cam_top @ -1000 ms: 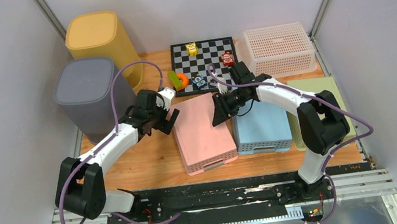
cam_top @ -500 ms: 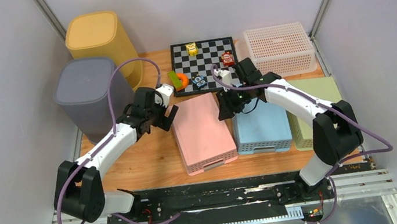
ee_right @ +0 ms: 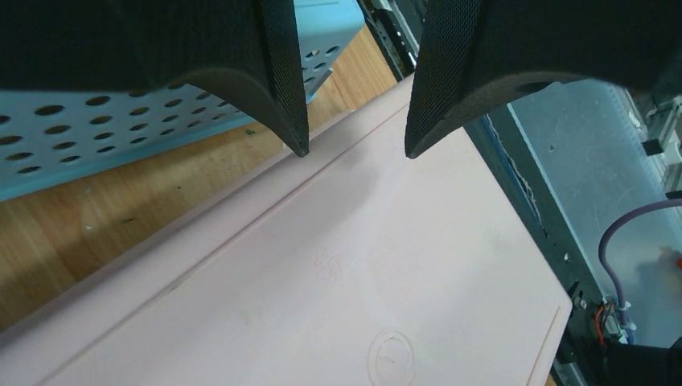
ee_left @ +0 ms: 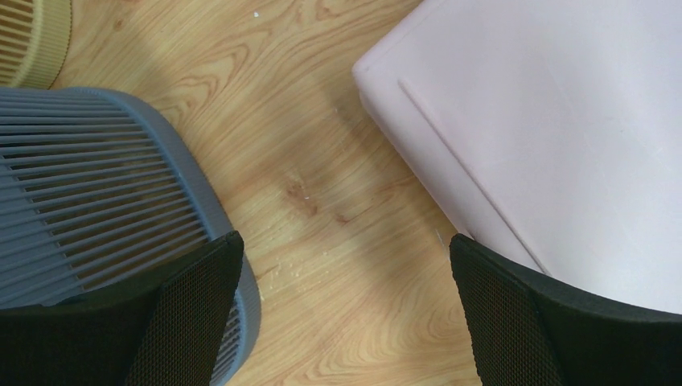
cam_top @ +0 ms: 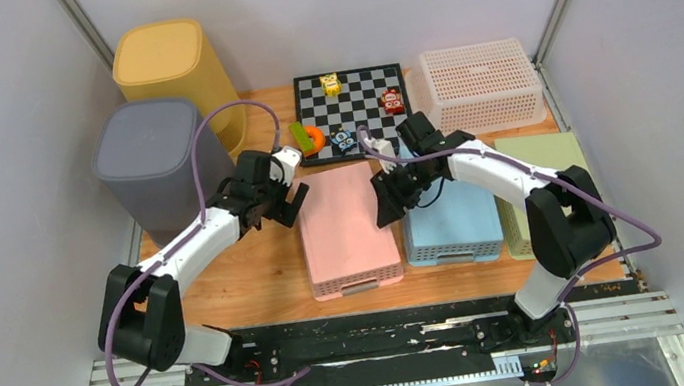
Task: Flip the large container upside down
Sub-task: Adjust the container at the center of the board.
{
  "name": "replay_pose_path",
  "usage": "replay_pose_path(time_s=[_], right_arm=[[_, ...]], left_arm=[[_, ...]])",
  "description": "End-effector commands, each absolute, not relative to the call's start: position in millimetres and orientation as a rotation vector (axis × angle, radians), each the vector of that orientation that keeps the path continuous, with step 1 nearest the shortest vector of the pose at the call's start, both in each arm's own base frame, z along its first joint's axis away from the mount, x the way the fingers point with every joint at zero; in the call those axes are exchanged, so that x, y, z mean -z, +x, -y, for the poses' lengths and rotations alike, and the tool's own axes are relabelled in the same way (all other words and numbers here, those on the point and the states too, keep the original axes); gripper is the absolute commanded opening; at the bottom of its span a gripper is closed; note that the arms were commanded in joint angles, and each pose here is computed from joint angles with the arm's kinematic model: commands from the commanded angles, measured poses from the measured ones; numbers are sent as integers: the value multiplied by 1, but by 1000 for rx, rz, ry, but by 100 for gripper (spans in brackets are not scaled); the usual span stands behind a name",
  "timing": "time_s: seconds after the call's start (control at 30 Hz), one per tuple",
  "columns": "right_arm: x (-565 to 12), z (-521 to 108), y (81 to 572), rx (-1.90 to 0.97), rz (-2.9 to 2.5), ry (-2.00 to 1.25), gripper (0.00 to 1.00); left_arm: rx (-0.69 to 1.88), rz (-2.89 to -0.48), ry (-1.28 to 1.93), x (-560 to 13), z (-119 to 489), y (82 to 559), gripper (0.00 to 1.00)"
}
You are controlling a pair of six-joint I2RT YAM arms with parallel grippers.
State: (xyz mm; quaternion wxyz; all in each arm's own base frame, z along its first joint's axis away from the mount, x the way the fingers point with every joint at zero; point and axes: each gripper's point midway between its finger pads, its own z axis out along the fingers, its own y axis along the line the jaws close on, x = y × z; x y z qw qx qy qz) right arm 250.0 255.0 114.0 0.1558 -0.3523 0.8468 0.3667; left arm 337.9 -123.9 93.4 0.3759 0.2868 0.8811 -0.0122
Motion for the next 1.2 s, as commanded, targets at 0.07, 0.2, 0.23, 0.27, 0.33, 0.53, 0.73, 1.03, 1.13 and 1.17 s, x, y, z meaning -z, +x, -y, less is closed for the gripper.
replay_pose_path(time_s=[0.07,0.2,0.23,0.27,0.33,0.53,0.73,1.03,1.13,1.17], right_arm=[[-103,-270,215,-1184,-2438,-1151,51],[-101,-274,213,-1176,-2435,-1176,51],[-102,-275,215,-1166,-2435,-1177,52],[-102,-275,217,-1155,-2433,-1177,52],[-102,-277,223,-1133,-2432,-1174,52],[-98,-280,243,-1057,-2441,-1155,54],[-101,-282,265,-1004,-2434,-1115,54],[-99,-286,284,-961,-2436,-1094,55],[-97,-288,291,-955,-2442,-1078,55],[-97,-288,294,-953,-2443,-1072,55]], left_arm=[[52,-2238,702,-97,134,353,100],[24,-2232,678,-101,132,360,100],[16,-2233,671,-102,131,361,100],[12,-2234,665,-102,131,362,100],[5,-2237,656,-102,130,363,100],[-3,-2262,633,-96,127,360,100],[-5,-2266,625,-98,126,359,100],[-27,-2263,613,-103,124,363,100],[-46,-2262,609,-104,122,365,100],[-48,-2264,610,-103,122,365,100]])
